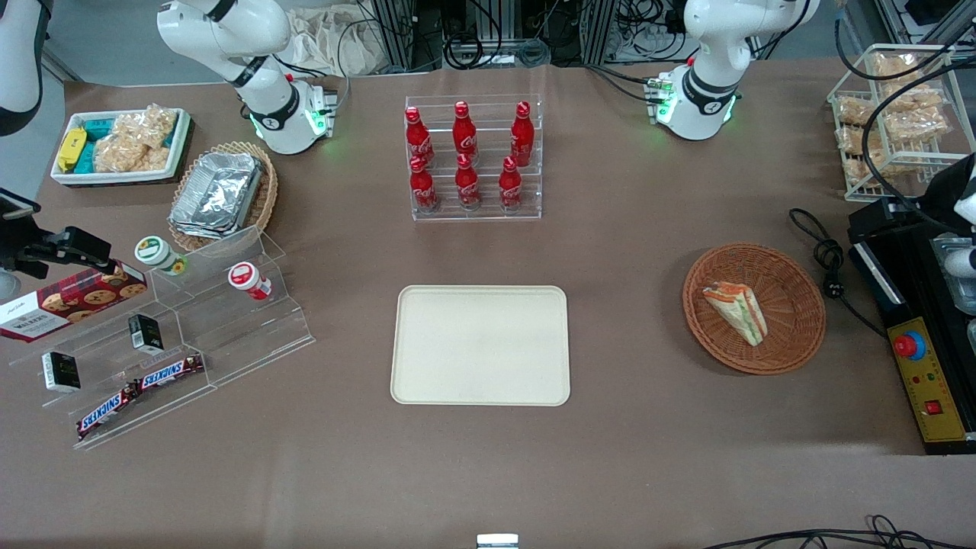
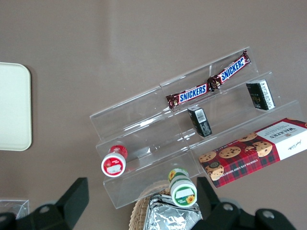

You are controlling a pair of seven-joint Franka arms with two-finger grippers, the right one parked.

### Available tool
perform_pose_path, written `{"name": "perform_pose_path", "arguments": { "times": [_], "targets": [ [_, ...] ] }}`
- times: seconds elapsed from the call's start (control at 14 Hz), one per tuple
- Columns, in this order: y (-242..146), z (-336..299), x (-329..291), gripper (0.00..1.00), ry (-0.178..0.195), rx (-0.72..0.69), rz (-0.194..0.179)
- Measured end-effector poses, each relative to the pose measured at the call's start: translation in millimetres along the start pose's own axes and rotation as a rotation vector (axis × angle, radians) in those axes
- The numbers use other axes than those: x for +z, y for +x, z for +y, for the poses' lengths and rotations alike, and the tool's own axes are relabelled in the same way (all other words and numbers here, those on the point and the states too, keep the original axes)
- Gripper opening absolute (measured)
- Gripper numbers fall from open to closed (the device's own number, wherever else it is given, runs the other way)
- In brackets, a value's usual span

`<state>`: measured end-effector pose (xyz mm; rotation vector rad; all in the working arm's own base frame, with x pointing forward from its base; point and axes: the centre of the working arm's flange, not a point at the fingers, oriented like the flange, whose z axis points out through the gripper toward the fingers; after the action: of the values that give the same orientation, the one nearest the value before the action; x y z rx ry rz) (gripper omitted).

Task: Place sandwich from basket to tray
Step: 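Move the left gripper toward the sandwich in the wicker basket, then lower the open left gripper around the wrapped sandwich and close it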

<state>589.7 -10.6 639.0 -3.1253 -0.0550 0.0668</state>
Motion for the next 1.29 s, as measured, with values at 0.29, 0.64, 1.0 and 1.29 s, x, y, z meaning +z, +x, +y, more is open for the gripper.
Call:
{"name": "perform_pose_path", "arguments": {
  "times": [0.29, 0.64, 1.0, 1.29],
  "targets": [
    [0, 0, 0, 0.99, 0.000, 0.000, 0.000],
    [1, 1, 26, 1.00, 0.004, -0.008, -0.071],
    [12, 6, 146, 0.99, 0.012, -0.027, -0.178],
    [7, 9, 222, 0.99, 0.017, -0.147, -0.145]
  ]
}}
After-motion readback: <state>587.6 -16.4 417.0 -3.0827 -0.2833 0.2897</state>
